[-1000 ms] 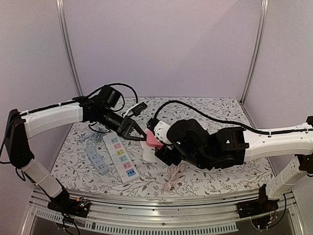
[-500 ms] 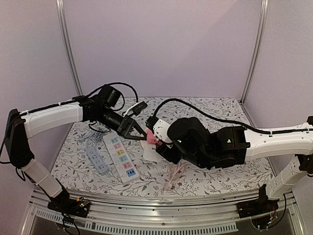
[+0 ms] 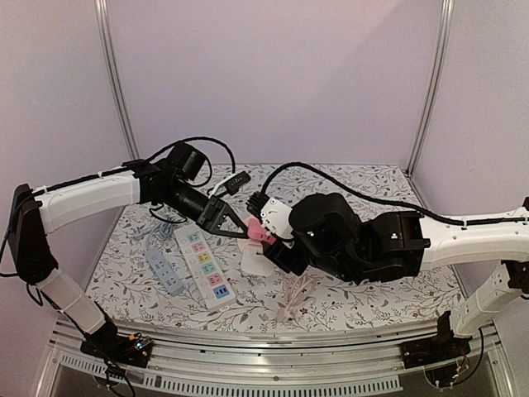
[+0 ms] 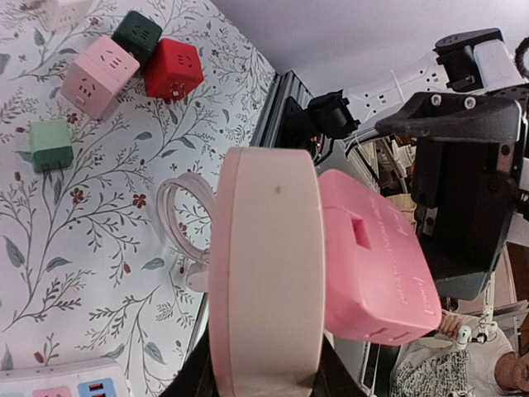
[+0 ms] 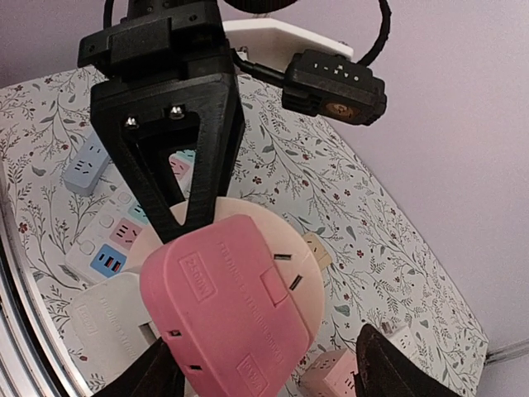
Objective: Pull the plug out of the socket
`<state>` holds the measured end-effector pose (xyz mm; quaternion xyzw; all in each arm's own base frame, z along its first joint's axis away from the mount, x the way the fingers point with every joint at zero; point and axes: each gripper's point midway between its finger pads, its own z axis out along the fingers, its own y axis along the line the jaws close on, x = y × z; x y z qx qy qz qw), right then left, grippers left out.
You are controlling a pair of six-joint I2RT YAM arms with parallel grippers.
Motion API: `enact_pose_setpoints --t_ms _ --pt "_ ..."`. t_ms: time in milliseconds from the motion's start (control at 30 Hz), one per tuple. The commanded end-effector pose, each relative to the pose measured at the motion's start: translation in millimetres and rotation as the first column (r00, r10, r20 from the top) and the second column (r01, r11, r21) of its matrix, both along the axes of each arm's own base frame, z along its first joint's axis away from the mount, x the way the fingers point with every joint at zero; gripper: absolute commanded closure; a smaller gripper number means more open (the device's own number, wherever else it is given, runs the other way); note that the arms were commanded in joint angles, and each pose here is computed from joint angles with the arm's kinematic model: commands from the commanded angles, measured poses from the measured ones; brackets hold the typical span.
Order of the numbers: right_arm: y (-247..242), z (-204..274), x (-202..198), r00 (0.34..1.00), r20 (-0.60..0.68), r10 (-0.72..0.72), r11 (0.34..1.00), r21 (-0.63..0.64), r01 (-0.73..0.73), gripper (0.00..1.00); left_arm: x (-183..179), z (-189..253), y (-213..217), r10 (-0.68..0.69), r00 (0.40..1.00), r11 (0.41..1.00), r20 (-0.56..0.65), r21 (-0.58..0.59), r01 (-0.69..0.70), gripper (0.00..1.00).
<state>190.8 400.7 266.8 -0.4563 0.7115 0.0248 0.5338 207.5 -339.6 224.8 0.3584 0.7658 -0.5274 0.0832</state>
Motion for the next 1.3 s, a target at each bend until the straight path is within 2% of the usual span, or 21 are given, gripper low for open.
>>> enact_pose_setpoints --t_ms 0,267,433,667,767,867,1267 --pt "-13 33 17 0.994 0.069 -0.082 0.993 0.088 0.076 0.3 -33 26 -11 -0.149 0.989 0.984 -0.009 -0.1 0.147 1.0" --pt "-4 35 11 0.998 0.065 -0.009 0.996 0.085 0.003 0.36 -38 27 -12 -0.169 0.986 0.981 -0.003 -0.102 0.168 1.0" --pt "3 25 5 0.996 -0.029 0.086 0.99 0.117 -0.082 0.38 -39 28 -11 -0.171 0.985 0.98 0.003 -0.1 0.17 1.0" --pt "-23 32 15 0.972 -0.207 0.11 0.954 0.295 -0.045 0.19 -39 32 -8 -0.166 0.985 0.981 0.054 -0.097 0.17 1.0" --pt "-31 36 18 0.94 -0.307 0.148 0.921 0.39 -0.017 0.16 -39 32 -8 -0.164 0.985 0.981 0.057 -0.095 0.169 1.0" --pt "-31 33 17 0.909 -0.375 0.18 0.903 0.43 -0.002 0.12 -40 32 -9 -0.166 0.985 0.981 0.056 -0.094 0.17 1.0" --pt "-10 24 13 0.801 -0.52 0.296 0.869 0.495 0.0 0.13 -45 34 -10 -0.178 0.982 0.978 0.063 -0.097 0.183 1.0"
